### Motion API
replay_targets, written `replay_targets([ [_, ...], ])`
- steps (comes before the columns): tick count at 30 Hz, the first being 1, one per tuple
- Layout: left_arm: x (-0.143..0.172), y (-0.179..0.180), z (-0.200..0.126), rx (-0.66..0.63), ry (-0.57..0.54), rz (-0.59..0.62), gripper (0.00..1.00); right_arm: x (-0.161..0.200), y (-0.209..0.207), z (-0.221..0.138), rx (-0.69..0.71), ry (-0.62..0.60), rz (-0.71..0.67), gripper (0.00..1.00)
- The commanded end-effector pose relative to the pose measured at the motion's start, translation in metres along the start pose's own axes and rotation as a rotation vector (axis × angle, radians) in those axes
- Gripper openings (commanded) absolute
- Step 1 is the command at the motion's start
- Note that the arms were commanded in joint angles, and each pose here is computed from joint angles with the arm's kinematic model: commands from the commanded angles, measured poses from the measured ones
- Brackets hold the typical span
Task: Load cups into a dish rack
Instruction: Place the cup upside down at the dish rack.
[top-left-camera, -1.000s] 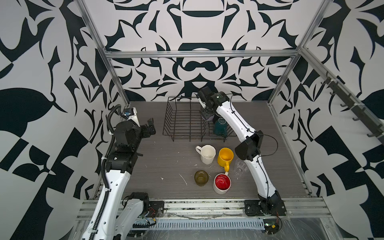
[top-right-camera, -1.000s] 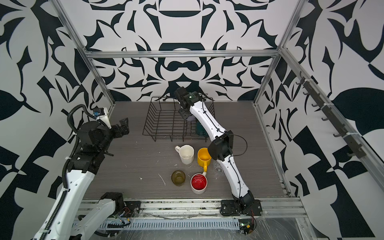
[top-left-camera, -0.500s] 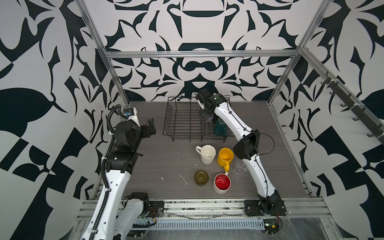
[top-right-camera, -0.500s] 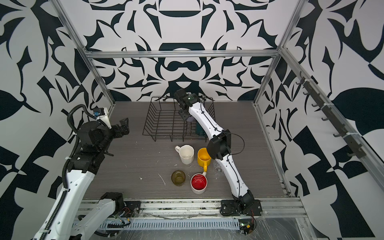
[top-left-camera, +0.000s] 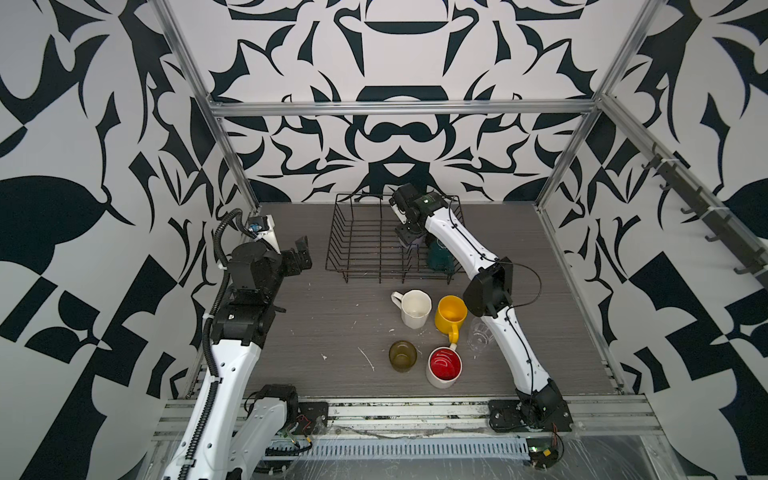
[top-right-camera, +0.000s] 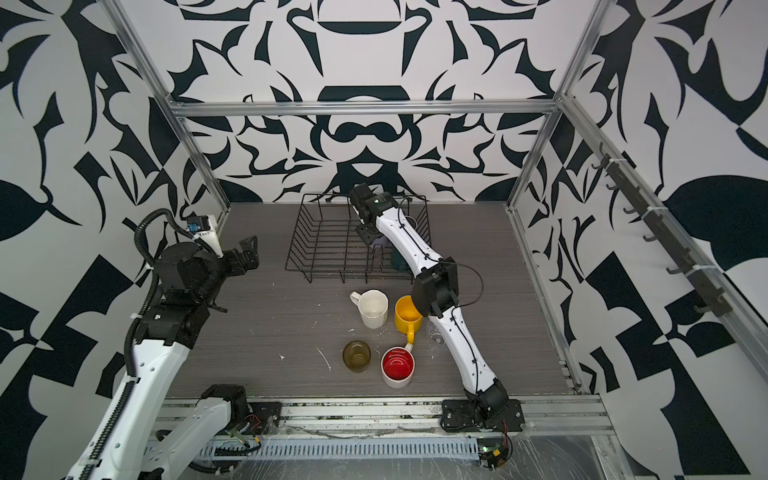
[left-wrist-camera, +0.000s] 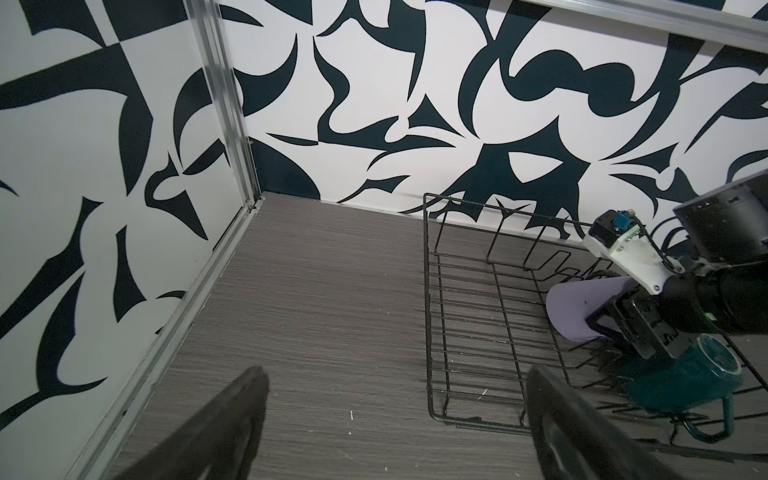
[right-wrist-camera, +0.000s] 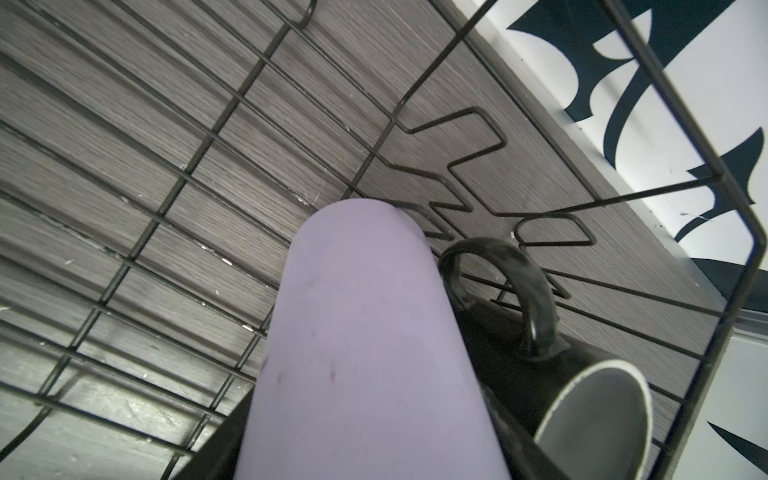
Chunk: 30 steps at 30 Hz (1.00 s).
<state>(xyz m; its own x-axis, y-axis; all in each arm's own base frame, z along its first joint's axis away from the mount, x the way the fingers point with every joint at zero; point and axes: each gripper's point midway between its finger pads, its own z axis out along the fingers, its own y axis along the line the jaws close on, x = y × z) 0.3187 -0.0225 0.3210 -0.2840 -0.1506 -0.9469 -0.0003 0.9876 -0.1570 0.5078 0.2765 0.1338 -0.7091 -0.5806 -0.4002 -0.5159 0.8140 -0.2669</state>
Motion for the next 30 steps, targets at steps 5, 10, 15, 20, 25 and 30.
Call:
replay_targets([
  [5, 0.008, -0.001, 0.001, 0.010, 0.028, 0.004, 0.99, 0.009, 0.005, -0.007, -0.047, 0.032, 0.009, 0.69],
  [10, 0.008, -0.001, 0.001, 0.013, 0.030, 0.003, 0.99, 0.005, 0.010, -0.017, -0.088, 0.007, 0.015, 0.82],
  [15, 0.009, -0.002, 0.001, 0.016, 0.031, 0.004, 0.99, 0.003, 0.010, -0.023, -0.094, -0.002, 0.018, 0.99],
  [20, 0.009, -0.002, 0.001, 0.016, 0.031, 0.003, 0.99, -0.003, 0.006, -0.032, -0.098, -0.028, 0.034, 0.99],
  [25, 0.009, -0.002, 0.001, 0.015, 0.031, 0.002, 0.99, -0.011, -0.003, -0.051, -0.090, -0.074, 0.063, 0.99],
  [30, 0.009, -0.002, 0.002, 0.017, 0.033, 0.001, 0.99, -0.020, -0.009, -0.072, -0.105, -0.131, 0.091, 0.99],
])
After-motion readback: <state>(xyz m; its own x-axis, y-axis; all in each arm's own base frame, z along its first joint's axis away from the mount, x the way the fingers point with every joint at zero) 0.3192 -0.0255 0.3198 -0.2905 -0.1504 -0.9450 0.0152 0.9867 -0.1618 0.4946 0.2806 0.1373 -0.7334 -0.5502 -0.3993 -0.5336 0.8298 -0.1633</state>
